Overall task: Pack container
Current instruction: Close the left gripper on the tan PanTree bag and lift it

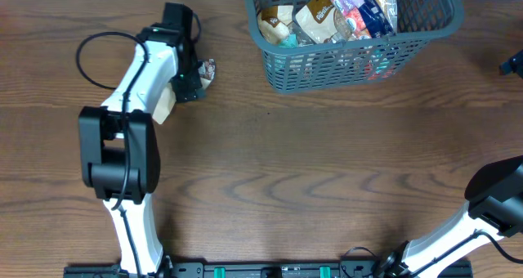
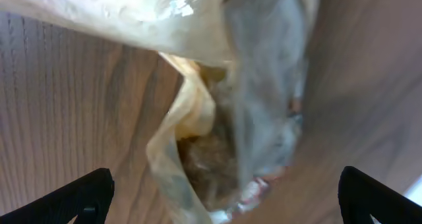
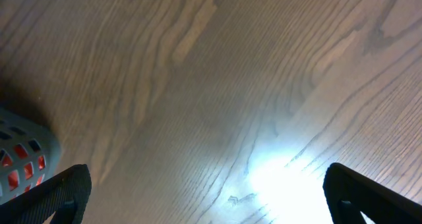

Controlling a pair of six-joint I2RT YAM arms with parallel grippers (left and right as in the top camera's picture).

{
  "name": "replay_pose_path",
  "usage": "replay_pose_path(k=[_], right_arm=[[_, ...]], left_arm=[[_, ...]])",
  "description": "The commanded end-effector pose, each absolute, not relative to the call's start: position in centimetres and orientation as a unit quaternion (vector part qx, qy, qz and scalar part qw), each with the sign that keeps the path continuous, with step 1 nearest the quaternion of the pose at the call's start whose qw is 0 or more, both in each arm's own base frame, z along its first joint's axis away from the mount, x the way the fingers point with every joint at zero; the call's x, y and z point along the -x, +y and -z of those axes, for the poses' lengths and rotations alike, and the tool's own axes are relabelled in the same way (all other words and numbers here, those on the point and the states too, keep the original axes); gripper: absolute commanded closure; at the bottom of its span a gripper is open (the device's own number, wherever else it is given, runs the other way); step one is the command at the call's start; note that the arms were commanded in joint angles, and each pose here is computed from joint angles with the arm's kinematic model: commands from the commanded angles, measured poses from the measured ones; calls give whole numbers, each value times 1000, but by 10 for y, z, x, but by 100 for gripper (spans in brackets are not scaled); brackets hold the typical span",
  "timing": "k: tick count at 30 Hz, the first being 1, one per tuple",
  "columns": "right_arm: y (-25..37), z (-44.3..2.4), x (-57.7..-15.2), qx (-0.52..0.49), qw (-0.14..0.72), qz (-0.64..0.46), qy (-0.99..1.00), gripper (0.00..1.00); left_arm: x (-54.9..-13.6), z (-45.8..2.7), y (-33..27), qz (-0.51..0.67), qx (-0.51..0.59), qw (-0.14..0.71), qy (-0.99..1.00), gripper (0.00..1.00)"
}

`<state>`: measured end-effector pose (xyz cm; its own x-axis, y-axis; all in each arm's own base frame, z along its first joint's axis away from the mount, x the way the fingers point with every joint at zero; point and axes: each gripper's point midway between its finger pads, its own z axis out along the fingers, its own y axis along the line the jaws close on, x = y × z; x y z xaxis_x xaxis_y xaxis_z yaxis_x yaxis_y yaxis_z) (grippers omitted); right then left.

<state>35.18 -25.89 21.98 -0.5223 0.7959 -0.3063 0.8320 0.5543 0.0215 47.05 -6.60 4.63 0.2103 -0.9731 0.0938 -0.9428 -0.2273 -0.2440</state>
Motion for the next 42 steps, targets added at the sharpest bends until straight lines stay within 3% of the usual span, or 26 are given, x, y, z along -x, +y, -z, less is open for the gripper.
replay_pose_path(k=[1, 30, 33, 38, 41, 42], right_arm=[[-261, -220, -350, -476, 143, 64, 866, 1], [-261, -220, -350, -476, 143, 64, 866, 1], [-261, -220, -350, -476, 143, 64, 866, 1], [-261, -220, -350, -476, 143, 64, 866, 1], [-261, -220, -350, -476, 143, 64, 866, 1], [-261, -220, -350, -476, 143, 64, 866, 1]], left_arm=[[-465, -23, -59, 86, 786, 58, 609, 3], [-443, 19, -31, 15, 802, 31, 597, 3], [-443, 19, -31, 14, 802, 31, 597, 18], [-443, 19, -32, 14, 802, 30, 597, 69], [-443, 19, -35, 19, 802, 22, 597, 89], [-443, 19, -37, 22, 801, 17, 597, 91]])
